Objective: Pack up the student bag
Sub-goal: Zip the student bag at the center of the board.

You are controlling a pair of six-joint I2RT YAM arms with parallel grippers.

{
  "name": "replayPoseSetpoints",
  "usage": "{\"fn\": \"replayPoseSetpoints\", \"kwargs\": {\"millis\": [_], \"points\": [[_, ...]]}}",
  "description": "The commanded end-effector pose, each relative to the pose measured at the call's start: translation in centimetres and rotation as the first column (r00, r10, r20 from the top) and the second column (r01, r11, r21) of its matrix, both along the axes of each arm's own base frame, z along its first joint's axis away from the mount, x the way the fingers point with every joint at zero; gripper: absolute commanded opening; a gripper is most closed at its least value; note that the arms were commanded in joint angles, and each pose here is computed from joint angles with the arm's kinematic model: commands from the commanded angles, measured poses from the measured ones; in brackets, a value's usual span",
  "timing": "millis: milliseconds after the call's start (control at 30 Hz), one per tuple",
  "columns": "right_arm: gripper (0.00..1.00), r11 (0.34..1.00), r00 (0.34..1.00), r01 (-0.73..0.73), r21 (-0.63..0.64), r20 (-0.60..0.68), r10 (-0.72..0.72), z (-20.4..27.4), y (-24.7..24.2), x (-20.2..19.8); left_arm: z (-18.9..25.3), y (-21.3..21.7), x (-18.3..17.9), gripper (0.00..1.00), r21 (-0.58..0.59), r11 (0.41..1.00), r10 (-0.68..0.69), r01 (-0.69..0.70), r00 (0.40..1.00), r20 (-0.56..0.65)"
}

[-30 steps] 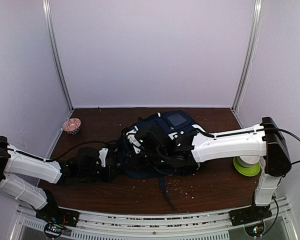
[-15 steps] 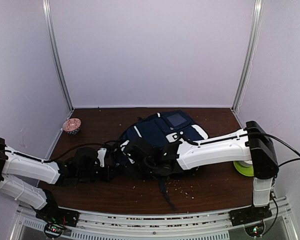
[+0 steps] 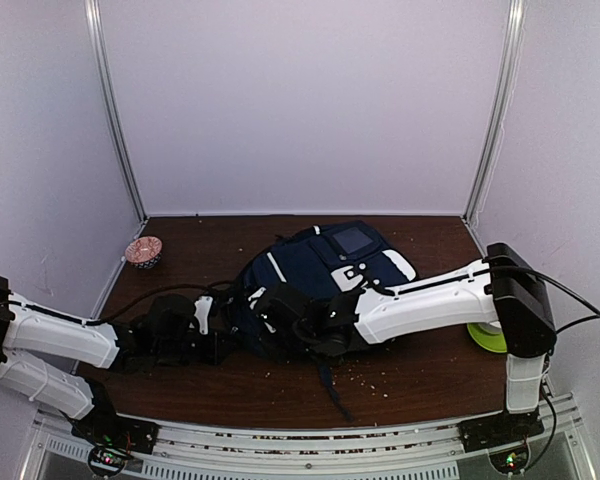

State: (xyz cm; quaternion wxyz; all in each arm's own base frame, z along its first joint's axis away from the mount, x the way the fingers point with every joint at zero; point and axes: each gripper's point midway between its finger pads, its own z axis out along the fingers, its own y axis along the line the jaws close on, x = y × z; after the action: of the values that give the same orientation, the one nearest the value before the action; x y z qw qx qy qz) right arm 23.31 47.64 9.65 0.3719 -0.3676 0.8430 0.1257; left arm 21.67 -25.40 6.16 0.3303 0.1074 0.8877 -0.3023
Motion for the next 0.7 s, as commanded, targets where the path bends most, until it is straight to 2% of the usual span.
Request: {"fn": "replayPoseSetpoints", "kwargs": {"millis": [0,67,233,267,667], "points": [[0.41,1.000,0.999,-0.028,-0.001,-0.038,0.028,-1.3,-0.1,-0.6,-0.7,0.4,-0.1,0.00,0.030,0.999,0.017,-0.016,1.000,-0.023],[0.33,1.000,0.999,-0.020,-0.012,-0.036,0.019,-1.6,-0.4,-0.6,-0.5,0.3,0.0,0.00,0.028,0.999,0.017,-0.016,1.000,-0.021],[0.02,1.000,1.000,-0.011,0.012,-0.022,0.011,-0.6,-1.0,-0.6,-0.7,0.4,0.1,0.00,0.035,0.999,0.023,-0.023,0.999,-0.025],[0.00,1.000,1.000,-0.010,0.019,-0.019,0.010,-0.3,-1.1,-0.6,-0.7,0.4,0.1,0.00,0.034,0.999,0.027,-0.027,0.999,-0.026],[0.00,0.998,0.999,0.006,0.060,-0.049,-0.003,0.4,-4.9,-2.4,-1.4,0.8,0.2,0.00,0.032,0.998,0.059,-0.058,0.997,-0.041]]}}
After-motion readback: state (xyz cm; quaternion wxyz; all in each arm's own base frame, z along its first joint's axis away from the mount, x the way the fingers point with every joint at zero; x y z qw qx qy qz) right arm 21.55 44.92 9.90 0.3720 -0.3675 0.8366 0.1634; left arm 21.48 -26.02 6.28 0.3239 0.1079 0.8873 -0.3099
